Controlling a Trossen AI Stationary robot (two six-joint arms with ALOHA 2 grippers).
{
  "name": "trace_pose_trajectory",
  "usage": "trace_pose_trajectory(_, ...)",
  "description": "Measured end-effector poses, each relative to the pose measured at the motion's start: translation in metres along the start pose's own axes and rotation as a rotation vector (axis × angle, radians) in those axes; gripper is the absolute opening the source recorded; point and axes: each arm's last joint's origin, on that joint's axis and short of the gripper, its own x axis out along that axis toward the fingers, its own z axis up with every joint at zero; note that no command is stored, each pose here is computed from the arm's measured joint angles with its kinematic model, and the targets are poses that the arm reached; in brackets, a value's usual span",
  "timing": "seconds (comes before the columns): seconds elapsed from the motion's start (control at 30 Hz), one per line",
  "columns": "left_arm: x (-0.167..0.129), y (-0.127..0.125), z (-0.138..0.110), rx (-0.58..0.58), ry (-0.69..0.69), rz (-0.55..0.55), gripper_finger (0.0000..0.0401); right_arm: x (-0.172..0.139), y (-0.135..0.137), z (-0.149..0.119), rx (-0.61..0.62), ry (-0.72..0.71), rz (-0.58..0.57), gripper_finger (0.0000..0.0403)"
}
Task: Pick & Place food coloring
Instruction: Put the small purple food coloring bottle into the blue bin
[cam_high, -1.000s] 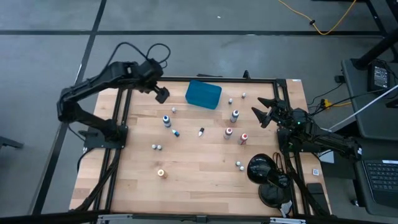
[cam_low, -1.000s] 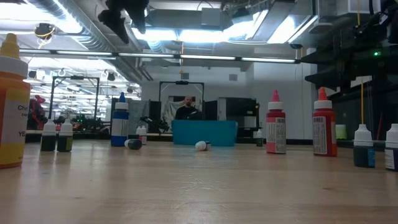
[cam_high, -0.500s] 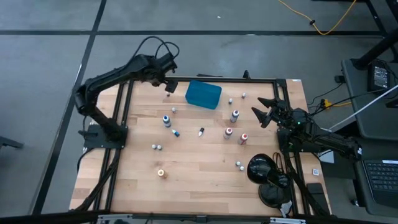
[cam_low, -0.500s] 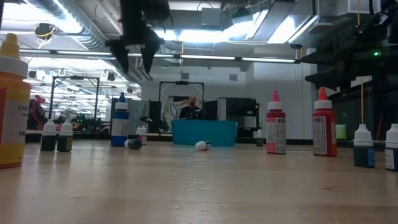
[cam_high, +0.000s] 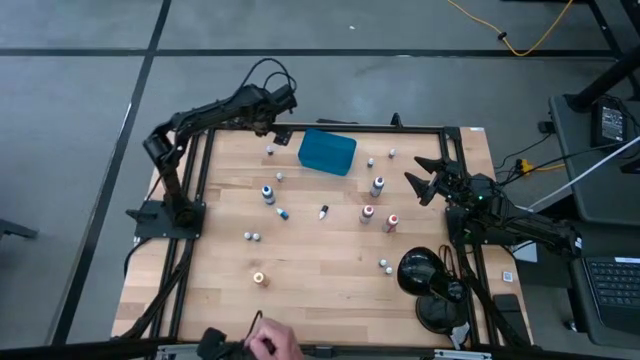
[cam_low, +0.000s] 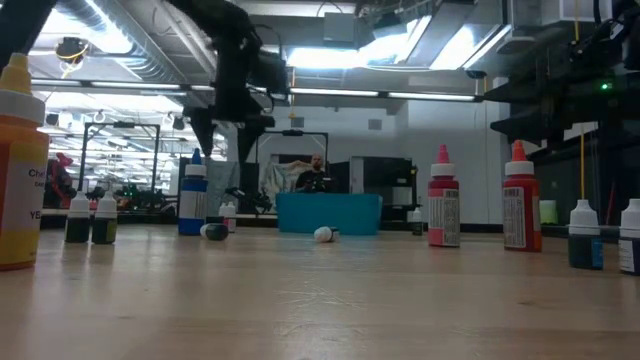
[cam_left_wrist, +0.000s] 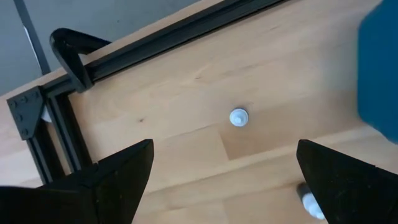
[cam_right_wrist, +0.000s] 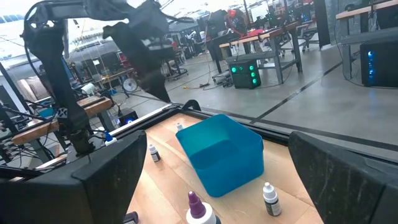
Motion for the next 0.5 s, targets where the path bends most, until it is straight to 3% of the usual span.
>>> trace_pose_trajectory(0.5, 0.060, -0.012, 0.015, 0.012, 0.125, 0.004, 0.0387, 0.000, 0.000, 0.000, 0.000, 0.000, -0.001, 0.0392)
